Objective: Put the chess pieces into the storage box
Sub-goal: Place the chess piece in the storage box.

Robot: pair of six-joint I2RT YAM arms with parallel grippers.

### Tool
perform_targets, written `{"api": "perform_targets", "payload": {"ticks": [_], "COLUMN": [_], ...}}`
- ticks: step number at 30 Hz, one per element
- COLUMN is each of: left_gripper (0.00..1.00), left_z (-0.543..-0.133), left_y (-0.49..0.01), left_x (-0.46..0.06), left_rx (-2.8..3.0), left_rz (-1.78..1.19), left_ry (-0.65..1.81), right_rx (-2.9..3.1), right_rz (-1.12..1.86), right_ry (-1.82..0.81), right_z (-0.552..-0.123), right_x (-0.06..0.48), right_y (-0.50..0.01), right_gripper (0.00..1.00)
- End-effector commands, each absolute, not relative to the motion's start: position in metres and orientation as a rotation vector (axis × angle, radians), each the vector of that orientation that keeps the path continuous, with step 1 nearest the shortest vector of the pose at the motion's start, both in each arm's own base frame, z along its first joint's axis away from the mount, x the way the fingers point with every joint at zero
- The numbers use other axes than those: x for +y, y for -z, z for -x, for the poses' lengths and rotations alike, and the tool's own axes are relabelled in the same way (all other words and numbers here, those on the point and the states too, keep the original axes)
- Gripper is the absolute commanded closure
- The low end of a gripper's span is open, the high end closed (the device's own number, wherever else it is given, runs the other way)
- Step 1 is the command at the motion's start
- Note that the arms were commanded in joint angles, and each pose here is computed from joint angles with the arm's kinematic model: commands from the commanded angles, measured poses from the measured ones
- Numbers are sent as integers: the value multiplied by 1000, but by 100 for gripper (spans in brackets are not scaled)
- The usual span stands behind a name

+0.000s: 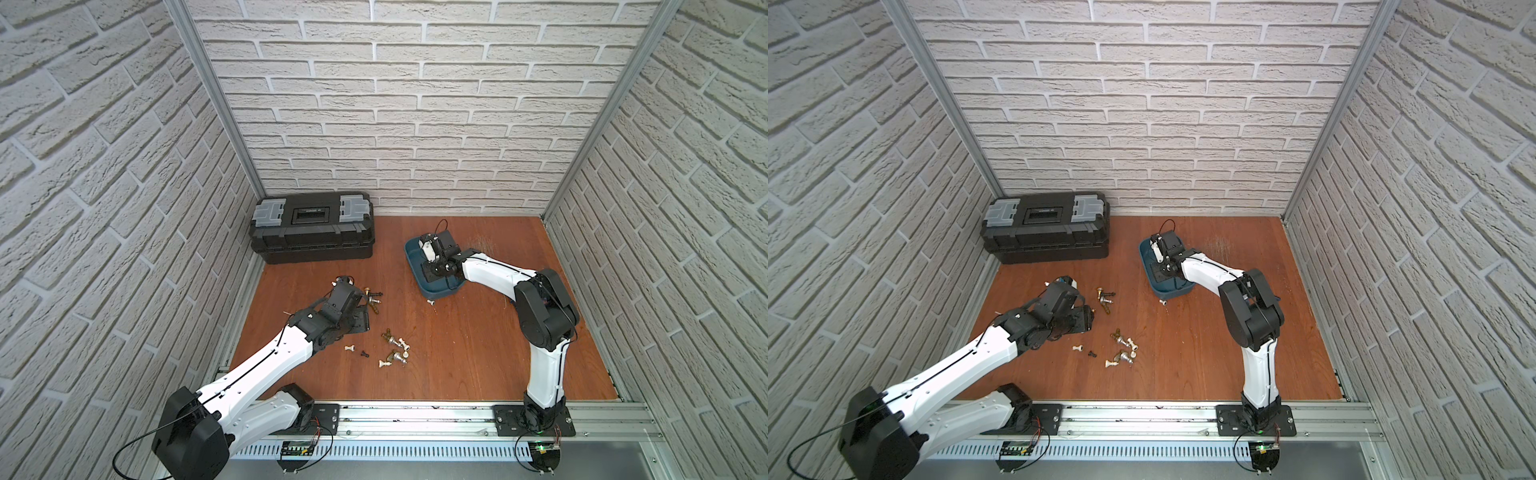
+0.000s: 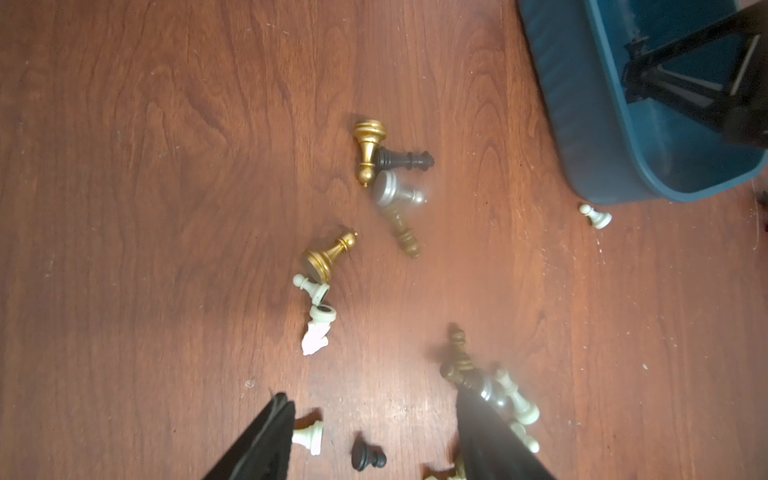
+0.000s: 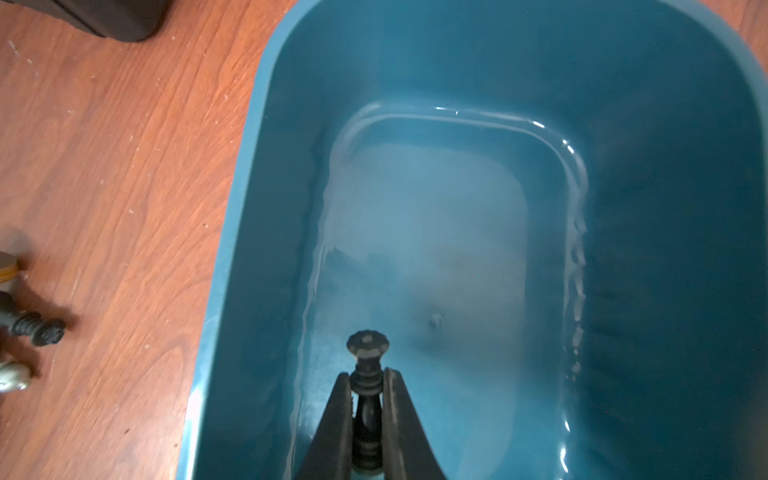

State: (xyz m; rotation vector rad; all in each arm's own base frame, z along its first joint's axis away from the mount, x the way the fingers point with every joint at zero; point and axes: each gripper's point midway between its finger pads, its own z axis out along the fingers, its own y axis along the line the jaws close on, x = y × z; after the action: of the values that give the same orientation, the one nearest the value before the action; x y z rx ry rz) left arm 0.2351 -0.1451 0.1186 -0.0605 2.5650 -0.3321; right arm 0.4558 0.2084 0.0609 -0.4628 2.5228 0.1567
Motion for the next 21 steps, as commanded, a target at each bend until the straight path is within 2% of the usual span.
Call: {"api": "perform_targets", "payload": {"ticks": [1, 4, 7, 14, 21], "left_gripper": [33, 33, 33, 33, 42], "left_z": [-242, -241, -239, -233, -224], "left_y": [-130, -125, -122, -128, -114], "left_x": [-153, -153, -152, -153, -156], "left_rx": [2522, 2533, 2545, 2567, 2623], "left_rz": [58, 57, 69, 38, 76], "left_ry": [373, 363, 362, 344, 332], "right_rx": [2527, 2548, 2493, 2328, 2290], "right_rz": [436, 429, 393, 314, 430], "right_ry": [-157, -143, -150, -255, -375], "right_z": [-462, -462, -457, -426, -366], "right_x": [206, 204, 199, 193, 221], "right_y": [-42, -42, -69, -156, -170], "right_gripper": [77, 68, 62, 61, 61]}}
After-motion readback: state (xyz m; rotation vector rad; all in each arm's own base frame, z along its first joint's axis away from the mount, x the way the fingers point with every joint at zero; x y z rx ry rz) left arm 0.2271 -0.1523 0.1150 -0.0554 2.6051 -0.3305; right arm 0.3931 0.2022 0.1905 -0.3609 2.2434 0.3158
